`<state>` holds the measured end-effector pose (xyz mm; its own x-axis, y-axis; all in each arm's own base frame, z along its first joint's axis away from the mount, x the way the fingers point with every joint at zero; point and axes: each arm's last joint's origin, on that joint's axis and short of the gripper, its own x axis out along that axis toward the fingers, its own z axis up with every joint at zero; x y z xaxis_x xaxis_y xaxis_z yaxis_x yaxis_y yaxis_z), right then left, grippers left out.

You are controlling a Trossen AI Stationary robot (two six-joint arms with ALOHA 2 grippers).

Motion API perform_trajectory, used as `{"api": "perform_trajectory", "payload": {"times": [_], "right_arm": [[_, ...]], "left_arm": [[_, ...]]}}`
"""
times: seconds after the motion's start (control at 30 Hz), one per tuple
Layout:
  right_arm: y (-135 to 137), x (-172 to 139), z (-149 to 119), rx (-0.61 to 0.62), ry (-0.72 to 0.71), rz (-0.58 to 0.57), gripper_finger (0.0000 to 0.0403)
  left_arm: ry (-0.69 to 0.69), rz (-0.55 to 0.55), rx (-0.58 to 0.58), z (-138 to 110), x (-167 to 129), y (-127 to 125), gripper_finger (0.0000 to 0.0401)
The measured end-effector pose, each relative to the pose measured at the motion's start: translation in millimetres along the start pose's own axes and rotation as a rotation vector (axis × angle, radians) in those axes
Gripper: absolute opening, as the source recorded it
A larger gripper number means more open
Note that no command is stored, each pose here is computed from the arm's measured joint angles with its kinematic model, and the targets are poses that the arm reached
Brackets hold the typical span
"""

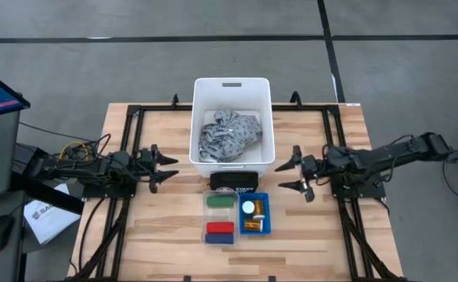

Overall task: Pick & place medical supplies in basket/bin
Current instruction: Return to Home Position

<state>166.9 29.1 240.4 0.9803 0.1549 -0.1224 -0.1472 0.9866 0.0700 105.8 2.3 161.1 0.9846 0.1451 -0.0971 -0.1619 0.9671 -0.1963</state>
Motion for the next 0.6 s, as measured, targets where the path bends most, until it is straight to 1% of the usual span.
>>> {"api": "perform_trajectory", "payload": {"times": [0.17,0.23,0.43,0.6], "right_arm": [[-5,-21,-36,-0.045,-0.004,-0.058,0.024],[-6,-27,-46,-0.049,-0.011,-0.077,0.024],[-8,-42,-58,-0.044,-0.093,-0.08,0.024],[-11,-49,-75,-0.03,-0.105,-0.099,0.024]], "left_arm": [[-0.011,-0.003,-0.002,1,0,0,0.0204],[-0.01,-0.003,-0.002,1,0,0,0.0204],[-0.011,-0.003,-0.002,1,0,0,0.0204],[-0.011,-0.002,-0.002,1,0,0,0.0204]]}}
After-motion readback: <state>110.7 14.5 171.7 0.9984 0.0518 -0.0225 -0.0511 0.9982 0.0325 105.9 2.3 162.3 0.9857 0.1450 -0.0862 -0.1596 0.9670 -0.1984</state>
